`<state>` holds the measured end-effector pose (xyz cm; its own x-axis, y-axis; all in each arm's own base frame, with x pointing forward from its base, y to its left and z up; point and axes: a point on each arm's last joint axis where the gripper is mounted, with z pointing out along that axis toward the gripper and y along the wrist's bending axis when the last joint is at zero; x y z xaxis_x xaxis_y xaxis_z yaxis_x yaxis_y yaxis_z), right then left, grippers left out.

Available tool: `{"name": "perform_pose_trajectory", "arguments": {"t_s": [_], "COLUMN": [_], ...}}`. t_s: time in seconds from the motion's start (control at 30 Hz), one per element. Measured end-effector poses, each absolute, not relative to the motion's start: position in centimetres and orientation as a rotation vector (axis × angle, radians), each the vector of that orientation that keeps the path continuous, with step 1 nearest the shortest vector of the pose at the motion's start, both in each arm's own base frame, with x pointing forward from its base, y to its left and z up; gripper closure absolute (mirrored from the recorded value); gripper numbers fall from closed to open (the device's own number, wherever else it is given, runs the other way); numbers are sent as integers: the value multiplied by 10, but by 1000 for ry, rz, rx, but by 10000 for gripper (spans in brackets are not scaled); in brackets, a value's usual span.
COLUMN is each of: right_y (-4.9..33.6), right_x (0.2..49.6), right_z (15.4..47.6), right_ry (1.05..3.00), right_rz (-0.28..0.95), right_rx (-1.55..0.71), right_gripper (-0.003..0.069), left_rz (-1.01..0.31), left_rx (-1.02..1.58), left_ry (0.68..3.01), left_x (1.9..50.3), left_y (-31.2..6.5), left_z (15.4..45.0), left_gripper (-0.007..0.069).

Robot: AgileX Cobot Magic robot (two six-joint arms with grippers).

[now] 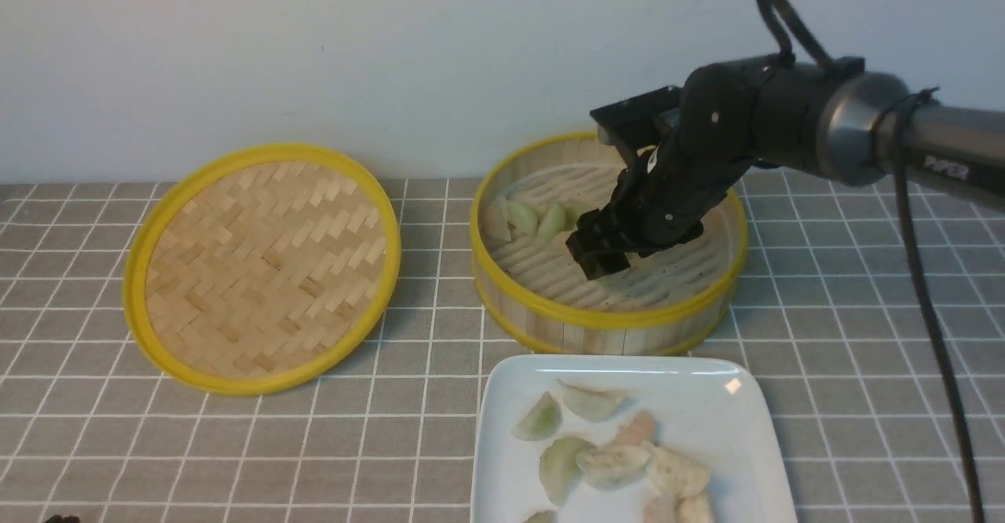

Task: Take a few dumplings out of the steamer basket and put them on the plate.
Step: Use the right arm to grab a dumpling from inside the steamer

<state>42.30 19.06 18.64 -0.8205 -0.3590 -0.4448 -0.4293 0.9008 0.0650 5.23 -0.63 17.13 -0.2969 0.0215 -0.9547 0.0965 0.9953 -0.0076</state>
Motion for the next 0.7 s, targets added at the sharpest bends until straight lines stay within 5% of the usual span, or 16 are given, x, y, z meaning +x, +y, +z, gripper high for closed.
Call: {"name": "perform_pose_trajectory", "arguments": {"t_s": [0.23, 0.33, 0.47, 0.7], "right_y": [198, 198, 198, 197], "right_x": [430, 431, 430, 429], "right_z": [167, 167, 166, 169], "right_ry": [2603, 2591, 2600, 2641], "right_rz": [223, 217, 199, 192], "right_rx": [-563, -569, -584, -597], "right_gripper": [194, 256, 457, 471], "left_rz": [-74, -74, -74, -74], "left_rx": [85, 85, 85, 85], "left_ry": [1872, 1872, 1872, 1872], "left_x": [52, 52, 52, 52], "left_y": [-6, -6, -6, -6], "left_z": [171, 171, 171, 171], "left_gripper": [630, 630, 630, 630]}}
